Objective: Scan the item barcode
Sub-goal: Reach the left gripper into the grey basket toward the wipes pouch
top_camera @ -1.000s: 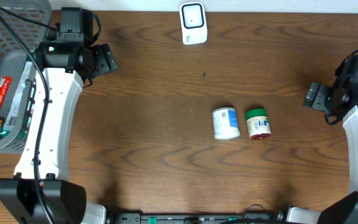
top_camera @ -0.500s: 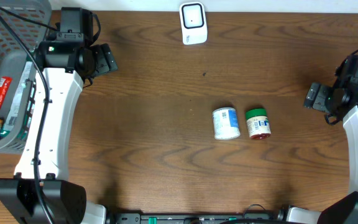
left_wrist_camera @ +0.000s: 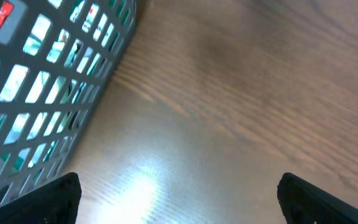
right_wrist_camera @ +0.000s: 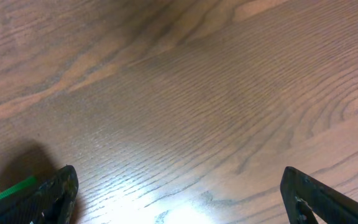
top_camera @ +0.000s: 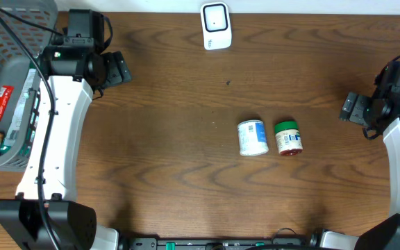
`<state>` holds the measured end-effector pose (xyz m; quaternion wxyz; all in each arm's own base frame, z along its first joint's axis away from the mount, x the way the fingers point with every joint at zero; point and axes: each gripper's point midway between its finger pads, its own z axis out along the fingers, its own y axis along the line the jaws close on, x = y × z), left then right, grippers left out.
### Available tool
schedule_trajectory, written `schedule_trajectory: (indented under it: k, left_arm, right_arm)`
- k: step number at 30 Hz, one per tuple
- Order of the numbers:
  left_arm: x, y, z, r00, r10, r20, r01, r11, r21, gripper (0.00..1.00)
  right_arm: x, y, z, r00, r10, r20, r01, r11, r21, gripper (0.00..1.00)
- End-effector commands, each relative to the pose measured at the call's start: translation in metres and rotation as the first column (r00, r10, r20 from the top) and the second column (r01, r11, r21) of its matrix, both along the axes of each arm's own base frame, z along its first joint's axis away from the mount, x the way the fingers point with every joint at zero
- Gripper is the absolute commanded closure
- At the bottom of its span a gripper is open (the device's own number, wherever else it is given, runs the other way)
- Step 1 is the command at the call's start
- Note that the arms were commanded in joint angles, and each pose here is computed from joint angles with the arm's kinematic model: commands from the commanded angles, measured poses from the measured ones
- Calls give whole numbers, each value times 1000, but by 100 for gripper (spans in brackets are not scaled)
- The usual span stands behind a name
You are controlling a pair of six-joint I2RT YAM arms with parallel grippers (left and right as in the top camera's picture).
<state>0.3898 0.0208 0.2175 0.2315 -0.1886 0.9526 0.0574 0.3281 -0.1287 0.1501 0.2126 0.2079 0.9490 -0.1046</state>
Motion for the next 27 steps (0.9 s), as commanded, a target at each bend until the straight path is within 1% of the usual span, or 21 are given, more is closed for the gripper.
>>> schedule_trajectory:
  k: [1,3,4,9,13,16,17,19,22,25,27]
  left_arm:
    - [-12,3,11,1000,7,9,-7,1000,10,2]
    - [-16,8,24,999,23,45,-24,999,29,2]
    - [-19,13,37,995,57,86,-60,997,38,2]
    - [-29,33,97,958,140,250,-147,989,11,2]
    - [-39,63,146,890,257,377,-261,964,-41,2]
    - [-48,91,177,801,352,484,-354,931,-91,2]
    - [-53,105,186,762,391,516,-395,912,-109,2]
    - [-60,123,194,712,445,544,-449,883,-135,2]
    - [-69,146,195,676,492,549,-509,850,-136,2]
    - [-78,160,186,670,530,519,-552,824,-129,2]
    - [-86,165,177,683,549,482,-572,812,-115,2]
  right_arm:
    - [1,-4,6,1000,-4,10,4,1000,-14,1]
    - [1,-4,6,1000,-4,10,4,1000,-14,1]
    - [1,-4,6,1000,-4,10,4,1000,-14,1]
    - [1,-4,6,1000,-4,10,4,1000,-14,1]
    - [1,-4,6,1000,-4,10,4,1000,-14,1]
    - [1,-4,6,1000,-4,10,4,1000,-14,1]
    - [1,-4,6,1000,-4,10,4,1000,-14,1]
    - [1,-4,6,1000,-4,10,4,1000,-14,1]
    - [1,-4,6,1000,-4,10,4,1000,-14,1]
    - [1,-4,6,1000,-4,10,4,1000,-14,1]
    - [1,-4,6,1000,-4,10,4,1000,-14,1]
